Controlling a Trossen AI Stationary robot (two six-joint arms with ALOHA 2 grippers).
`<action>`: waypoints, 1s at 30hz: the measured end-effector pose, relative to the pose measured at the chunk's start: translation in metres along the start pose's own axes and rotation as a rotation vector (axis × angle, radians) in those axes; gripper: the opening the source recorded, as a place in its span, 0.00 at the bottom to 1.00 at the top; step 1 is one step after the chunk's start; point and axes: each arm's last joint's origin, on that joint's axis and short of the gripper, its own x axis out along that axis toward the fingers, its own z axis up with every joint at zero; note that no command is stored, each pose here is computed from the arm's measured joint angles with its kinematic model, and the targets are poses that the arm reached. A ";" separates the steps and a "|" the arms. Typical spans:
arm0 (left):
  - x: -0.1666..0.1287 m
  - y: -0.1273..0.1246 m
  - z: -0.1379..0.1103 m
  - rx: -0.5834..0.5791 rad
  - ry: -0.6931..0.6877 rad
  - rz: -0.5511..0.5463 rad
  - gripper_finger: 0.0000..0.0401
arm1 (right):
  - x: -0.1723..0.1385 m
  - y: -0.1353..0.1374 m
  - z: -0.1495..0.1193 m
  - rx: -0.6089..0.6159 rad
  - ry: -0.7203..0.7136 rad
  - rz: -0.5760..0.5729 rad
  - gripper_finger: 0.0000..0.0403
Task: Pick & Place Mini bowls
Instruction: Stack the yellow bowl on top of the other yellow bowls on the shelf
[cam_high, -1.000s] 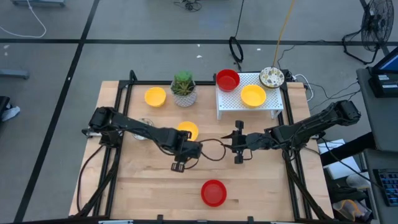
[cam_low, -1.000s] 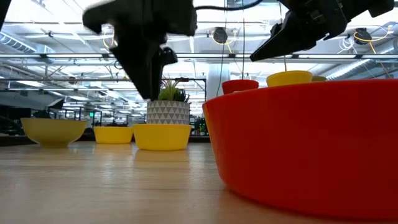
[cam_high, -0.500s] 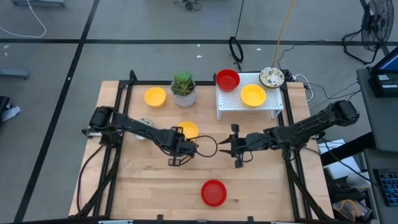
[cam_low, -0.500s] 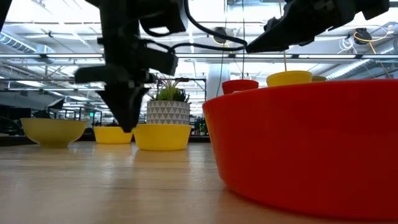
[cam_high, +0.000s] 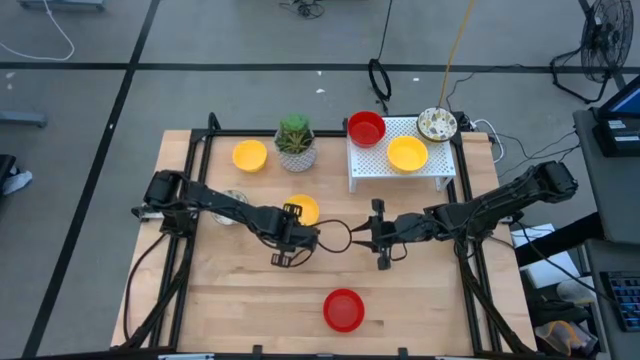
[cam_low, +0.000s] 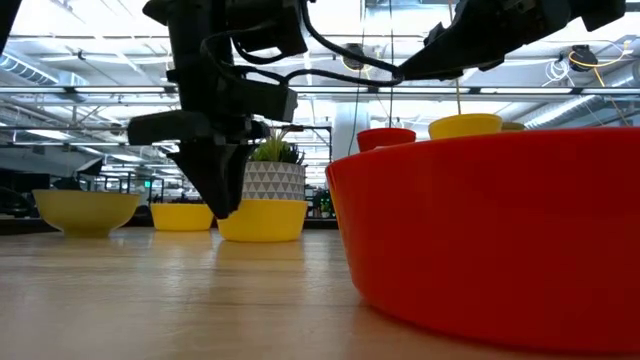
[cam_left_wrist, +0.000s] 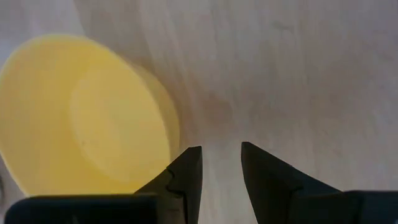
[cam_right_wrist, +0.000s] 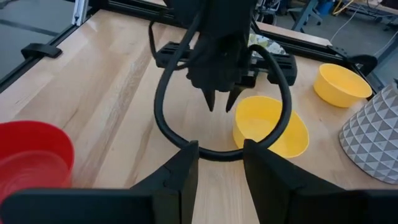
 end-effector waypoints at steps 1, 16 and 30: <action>0.000 -0.001 0.001 0.021 -0.012 0.008 0.29 | 0.000 0.000 0.000 -0.002 0.000 0.000 0.28; 0.000 0.011 0.010 0.040 -0.083 0.210 0.29 | 0.000 0.000 0.000 -0.004 0.001 -0.002 0.28; 0.014 0.040 0.005 -0.135 -0.070 -0.022 0.27 | 0.000 0.000 0.000 -0.001 0.002 -0.002 0.28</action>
